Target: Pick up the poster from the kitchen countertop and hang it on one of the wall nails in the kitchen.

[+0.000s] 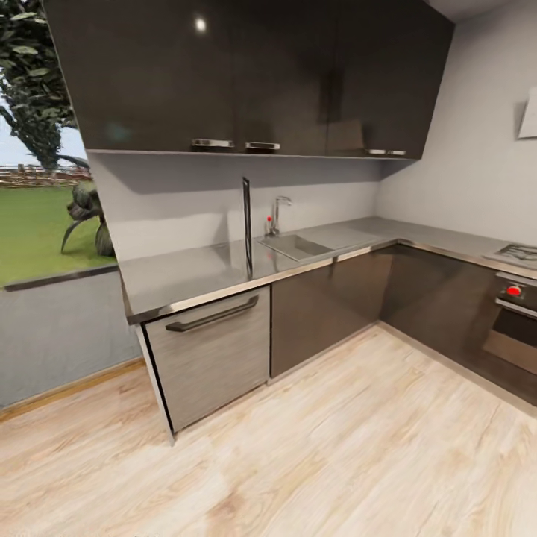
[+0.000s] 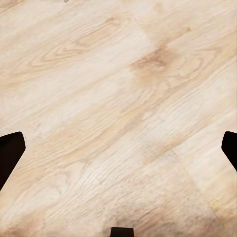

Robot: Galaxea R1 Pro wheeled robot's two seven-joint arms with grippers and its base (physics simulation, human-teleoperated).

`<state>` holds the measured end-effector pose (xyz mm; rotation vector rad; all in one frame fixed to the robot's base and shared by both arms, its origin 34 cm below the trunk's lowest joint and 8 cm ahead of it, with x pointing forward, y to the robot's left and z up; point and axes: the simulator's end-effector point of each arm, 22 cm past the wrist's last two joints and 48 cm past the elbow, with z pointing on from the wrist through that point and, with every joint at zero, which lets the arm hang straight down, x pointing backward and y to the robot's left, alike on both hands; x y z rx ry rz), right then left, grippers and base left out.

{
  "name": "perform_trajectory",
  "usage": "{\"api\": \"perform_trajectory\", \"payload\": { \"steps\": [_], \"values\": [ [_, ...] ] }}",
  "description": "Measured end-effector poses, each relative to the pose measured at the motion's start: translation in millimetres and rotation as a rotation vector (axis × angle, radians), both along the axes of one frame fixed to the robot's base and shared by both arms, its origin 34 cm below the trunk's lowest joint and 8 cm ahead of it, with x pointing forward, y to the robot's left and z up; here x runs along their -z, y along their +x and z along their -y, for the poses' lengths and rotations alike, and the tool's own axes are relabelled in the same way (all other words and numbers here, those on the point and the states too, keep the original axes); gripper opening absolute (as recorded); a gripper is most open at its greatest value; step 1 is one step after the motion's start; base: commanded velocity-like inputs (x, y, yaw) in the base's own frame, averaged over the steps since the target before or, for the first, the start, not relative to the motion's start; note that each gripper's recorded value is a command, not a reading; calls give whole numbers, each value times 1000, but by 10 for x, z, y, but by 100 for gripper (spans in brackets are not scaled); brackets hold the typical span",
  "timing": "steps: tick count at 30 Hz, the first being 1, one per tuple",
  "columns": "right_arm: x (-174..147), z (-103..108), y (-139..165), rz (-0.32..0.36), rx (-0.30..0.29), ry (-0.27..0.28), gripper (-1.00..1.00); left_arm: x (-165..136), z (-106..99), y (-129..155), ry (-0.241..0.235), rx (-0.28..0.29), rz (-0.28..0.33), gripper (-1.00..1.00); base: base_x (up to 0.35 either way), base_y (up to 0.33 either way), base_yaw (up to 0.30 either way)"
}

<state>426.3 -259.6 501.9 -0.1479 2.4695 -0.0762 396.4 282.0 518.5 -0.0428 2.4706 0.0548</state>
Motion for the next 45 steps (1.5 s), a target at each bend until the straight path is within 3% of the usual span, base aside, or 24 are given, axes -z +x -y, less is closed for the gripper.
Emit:
{"api": "perform_trajectory", "payload": {
  "steps": [12,19,30,32,33,35,37,39,41,42,43,44,45],
  "values": [
    [-6,5,9,4,4,-3,100,-1,-2,1,0,0,1,100,57,-193,259],
    [-6,1,8,4,4,-3,100,-22,-150,10,4,-49,13,100,23,12,263],
    [-18,49,26,7,4,-5,100,-24,-214,0,4,-72,13,100,235,154,50],
    [-22,66,35,9,12,-4,100,-27,-283,-8,0,-104,15,100,223,135,4],
    [-29,80,50,13,18,-4,100,-34,-432,-28,-8,-172,21,100,122,74,2],
    [-41,85,73,18,20,-4,100,-38,-500,-41,-11,-204,23,100,64,39,1],
    [-162,60,276,70,18,1,100,-40,-543,-50,-13,-223,24,100,20,12,0],
    [-708,-131,981,261,8,27,100,-41,-568,-55,-14,-235,26,100,5,3,0],
    [-906,-216,1175,320,16,37,100,-41,-570,-55,-14,-236,26,100,2,1,0],
    [-1284,-258,1489,424,64,25,100,-41,-573,-56,-14,-237,26,100,0,0,0],
    [-1837,-275,1862,513,155,-19,100,-41,-576,-57,-14,-238,26,100,0,0,0],
    [-2519,-333,2193,641,164,-3,100,-42,-576,-57,-14,-238,26,100,0,0,0],
    [-2558,-359,2213,633,162,-5,100,-41,-576,-57,-14,-238,26,100,0,0,0]
  ]
}}
